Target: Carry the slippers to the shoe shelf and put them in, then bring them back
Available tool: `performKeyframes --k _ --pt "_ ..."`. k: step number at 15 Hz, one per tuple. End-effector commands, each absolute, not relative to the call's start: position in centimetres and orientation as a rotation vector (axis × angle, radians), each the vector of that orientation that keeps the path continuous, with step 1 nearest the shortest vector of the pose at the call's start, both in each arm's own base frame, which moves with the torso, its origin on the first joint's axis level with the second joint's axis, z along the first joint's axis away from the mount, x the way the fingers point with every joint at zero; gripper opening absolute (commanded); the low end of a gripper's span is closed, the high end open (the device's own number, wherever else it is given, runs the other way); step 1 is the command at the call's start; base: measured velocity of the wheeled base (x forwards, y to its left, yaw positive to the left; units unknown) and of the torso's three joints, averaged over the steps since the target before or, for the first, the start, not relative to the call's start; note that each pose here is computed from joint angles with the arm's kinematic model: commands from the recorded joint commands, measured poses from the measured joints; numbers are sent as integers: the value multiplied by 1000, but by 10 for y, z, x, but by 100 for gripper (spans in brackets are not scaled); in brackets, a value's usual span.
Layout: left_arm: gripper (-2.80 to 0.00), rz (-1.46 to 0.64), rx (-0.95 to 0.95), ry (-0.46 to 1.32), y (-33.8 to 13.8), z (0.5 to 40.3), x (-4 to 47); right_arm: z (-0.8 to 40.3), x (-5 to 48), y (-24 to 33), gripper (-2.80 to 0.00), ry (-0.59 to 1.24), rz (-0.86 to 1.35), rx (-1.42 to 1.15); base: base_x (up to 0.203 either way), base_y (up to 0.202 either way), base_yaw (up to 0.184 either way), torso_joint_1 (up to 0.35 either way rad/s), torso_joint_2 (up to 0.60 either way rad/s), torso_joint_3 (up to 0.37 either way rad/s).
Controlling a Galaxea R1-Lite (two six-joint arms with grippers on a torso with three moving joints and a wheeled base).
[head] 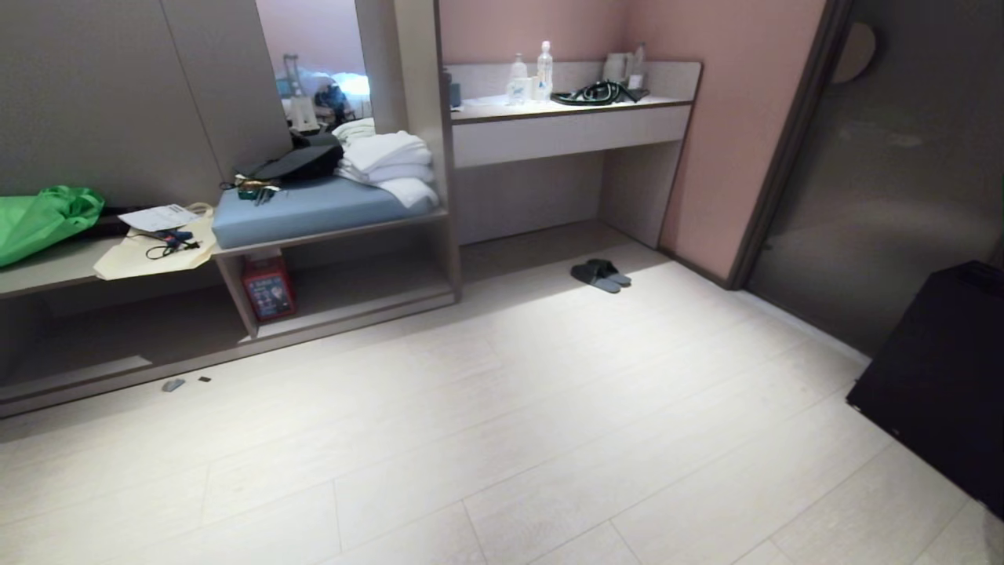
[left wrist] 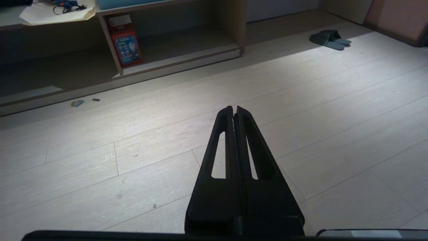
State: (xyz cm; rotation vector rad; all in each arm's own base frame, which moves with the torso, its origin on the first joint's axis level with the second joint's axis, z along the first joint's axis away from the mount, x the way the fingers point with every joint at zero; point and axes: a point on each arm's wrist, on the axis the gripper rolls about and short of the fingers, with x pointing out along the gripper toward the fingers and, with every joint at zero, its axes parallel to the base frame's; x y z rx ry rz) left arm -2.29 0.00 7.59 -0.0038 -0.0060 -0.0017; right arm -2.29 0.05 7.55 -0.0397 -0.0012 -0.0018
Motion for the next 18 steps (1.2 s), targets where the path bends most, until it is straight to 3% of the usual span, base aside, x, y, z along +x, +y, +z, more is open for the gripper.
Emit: performKeyframes --k 1,18 --pt "-280 -2 -4 -5 0 76 -23 75 -23 0 -280 2 -2 -38 0 0 0 0 0 0" --pt "-280 -2 -9 -3 0 76 -23 75 -23 0 -280 0 -2 -52 0 0 0 0 0 0"
